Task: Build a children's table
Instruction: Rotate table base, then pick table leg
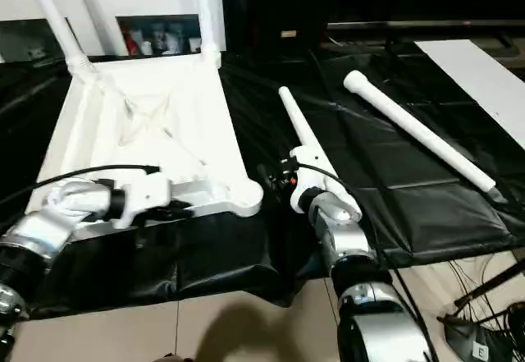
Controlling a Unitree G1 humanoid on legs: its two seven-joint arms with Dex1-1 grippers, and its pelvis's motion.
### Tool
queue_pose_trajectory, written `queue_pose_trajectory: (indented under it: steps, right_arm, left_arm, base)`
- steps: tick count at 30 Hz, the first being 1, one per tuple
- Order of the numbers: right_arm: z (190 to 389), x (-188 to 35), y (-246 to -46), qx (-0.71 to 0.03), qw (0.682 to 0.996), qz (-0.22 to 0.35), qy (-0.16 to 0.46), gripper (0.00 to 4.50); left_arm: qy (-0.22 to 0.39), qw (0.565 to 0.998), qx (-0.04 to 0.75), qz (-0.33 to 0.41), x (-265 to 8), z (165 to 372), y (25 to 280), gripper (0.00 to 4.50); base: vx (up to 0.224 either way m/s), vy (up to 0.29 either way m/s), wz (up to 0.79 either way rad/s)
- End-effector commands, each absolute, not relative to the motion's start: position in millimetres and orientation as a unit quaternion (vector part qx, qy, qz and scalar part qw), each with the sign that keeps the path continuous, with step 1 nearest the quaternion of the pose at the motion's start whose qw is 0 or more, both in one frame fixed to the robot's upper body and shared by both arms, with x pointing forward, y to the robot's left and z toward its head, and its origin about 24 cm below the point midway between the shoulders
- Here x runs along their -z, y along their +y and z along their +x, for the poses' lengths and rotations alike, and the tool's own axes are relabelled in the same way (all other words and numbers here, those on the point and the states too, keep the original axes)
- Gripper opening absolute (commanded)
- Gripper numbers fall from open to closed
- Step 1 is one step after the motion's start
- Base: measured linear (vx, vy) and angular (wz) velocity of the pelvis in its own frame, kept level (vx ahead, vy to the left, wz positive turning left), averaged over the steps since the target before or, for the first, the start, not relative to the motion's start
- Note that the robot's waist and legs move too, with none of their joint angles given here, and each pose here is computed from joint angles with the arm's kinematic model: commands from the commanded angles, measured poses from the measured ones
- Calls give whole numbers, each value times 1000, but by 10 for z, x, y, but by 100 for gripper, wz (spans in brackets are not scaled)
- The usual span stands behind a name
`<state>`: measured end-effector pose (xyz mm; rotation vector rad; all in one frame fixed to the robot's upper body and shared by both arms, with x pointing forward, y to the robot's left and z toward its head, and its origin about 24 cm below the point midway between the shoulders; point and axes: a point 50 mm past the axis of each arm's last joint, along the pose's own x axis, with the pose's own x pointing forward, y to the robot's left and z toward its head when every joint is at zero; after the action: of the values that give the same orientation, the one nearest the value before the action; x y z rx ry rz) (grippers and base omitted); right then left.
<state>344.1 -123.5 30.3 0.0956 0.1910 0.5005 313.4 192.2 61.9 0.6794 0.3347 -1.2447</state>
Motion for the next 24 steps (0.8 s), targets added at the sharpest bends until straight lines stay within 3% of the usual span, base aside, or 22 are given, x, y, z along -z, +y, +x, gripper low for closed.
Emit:
queue_pose_trajectory:
  steps: [1, 6, 9, 11, 15, 17, 21, 22, 24]
  right_arm:
    - [3454, -405, -1220, -245, 965, 59, 78, 275]
    - [3533, -645, -1277, -212, 975, 35, 50, 275]
    - [3601, -751, -1369, -175, 981, -25, 76, 275]
    - [3672, -803, -1466, -154, 978, -64, 126, 275]
    - [3836, -1032, -1736, -98, 983, -56, 144, 303]
    - [3854, -1047, -1768, -91, 983, -56, 149, 322]
    - [3918, -1018, -1879, -82, 961, -74, 252, 350]
    - [3916, -993, -1885, -85, 955, -71, 275, 376]
    - [3902, -947, -1891, -94, 942, -68, 315, 376]
  left_arm:
    - [111, 759, 556, 321, -777, 3151, 2013, 82]
    - [72, 795, 527, 291, -977, 3172, 2108, 99]
    - [71, 814, 508, 272, -1059, 3188, 2132, 99]
    - [82, 823, 500, 257, -1089, 3193, 2126, 99]
    - [69, 844, 480, 230, -1142, 3240, 1999, 100]
    - [66, 847, 479, 221, -1150, 3248, 1973, 100]
    - [79, 844, 498, 181, -1114, 3180, 1778, 100]
    - [83, 839, 507, 179, -1103, 3160, 1750, 100]
    - [91, 830, 521, 177, -1096, 3127, 1703, 100]
  base:
    - [0, 0, 0]
    - [0, 0, 0]
    - [0, 0, 0]
    - [0, 0, 0]
    - [0, 0, 0]
    - [0, 0, 0]
    - [0, 0, 0]
    - [0, 0, 0]
    - [0, 0, 0]
